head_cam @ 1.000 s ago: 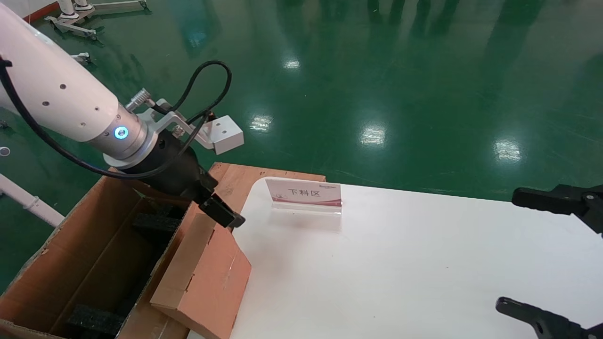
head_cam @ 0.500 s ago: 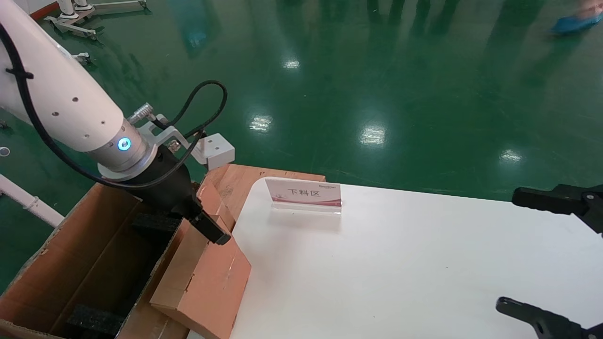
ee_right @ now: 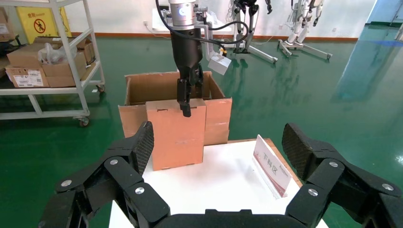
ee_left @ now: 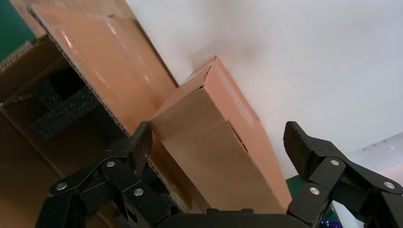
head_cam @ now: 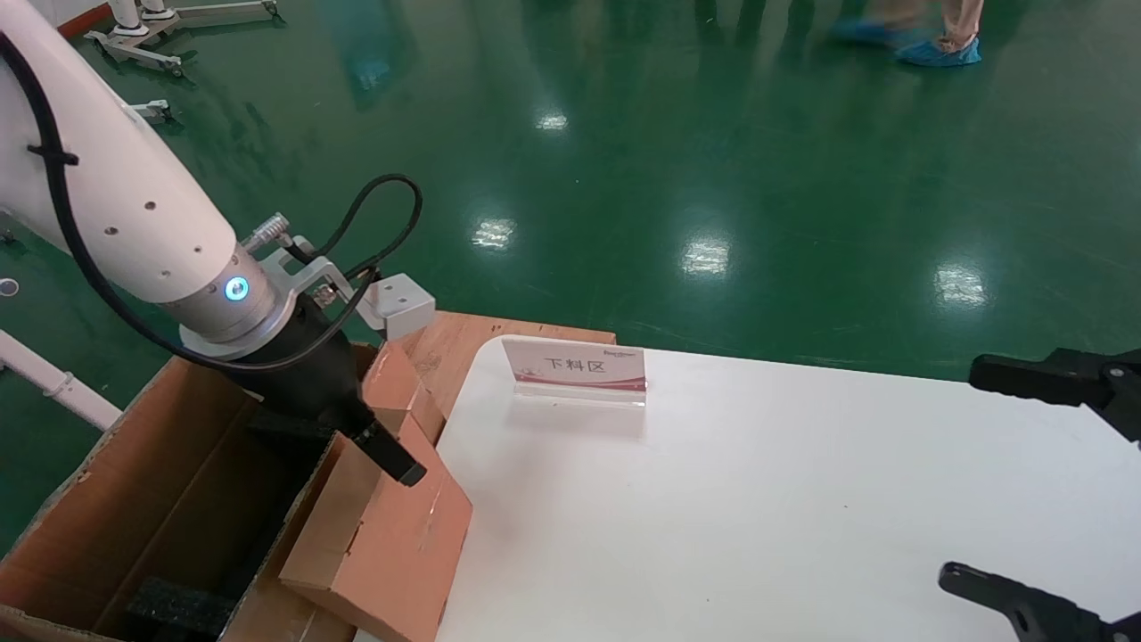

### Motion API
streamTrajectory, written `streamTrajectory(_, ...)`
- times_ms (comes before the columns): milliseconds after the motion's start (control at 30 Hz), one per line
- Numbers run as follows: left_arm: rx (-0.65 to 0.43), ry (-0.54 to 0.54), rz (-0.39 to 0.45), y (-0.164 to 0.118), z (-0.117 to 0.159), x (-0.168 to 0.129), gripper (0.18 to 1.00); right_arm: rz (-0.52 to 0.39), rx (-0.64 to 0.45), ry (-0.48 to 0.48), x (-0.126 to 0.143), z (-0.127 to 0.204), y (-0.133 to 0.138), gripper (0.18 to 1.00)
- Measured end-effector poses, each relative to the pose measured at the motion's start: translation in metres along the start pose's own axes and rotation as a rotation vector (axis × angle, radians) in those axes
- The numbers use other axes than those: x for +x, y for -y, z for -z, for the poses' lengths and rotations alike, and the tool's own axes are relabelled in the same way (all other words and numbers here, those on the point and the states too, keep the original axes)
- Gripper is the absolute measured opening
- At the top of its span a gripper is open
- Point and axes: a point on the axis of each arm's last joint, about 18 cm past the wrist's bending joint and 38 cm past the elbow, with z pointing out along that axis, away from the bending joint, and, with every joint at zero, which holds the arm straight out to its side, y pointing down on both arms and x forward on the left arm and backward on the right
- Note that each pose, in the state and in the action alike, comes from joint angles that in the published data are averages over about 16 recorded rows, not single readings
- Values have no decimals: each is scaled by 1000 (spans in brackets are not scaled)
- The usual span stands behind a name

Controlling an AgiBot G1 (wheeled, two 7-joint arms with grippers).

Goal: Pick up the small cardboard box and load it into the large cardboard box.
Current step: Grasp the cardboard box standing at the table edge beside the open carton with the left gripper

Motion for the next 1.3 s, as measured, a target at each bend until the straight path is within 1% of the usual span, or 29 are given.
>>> streamTrajectory(467,-16,27,22,-1,4,-3,1000,0,0,0,0,0,0,1000)
streamTrajectory(700,-21,23,39,-2,4,-2,1000,0,0,0,0,0,0,1000)
streamTrajectory(1300,-81,-25,85,-17,-13,3,1000,0,0,0,0,0,0,1000)
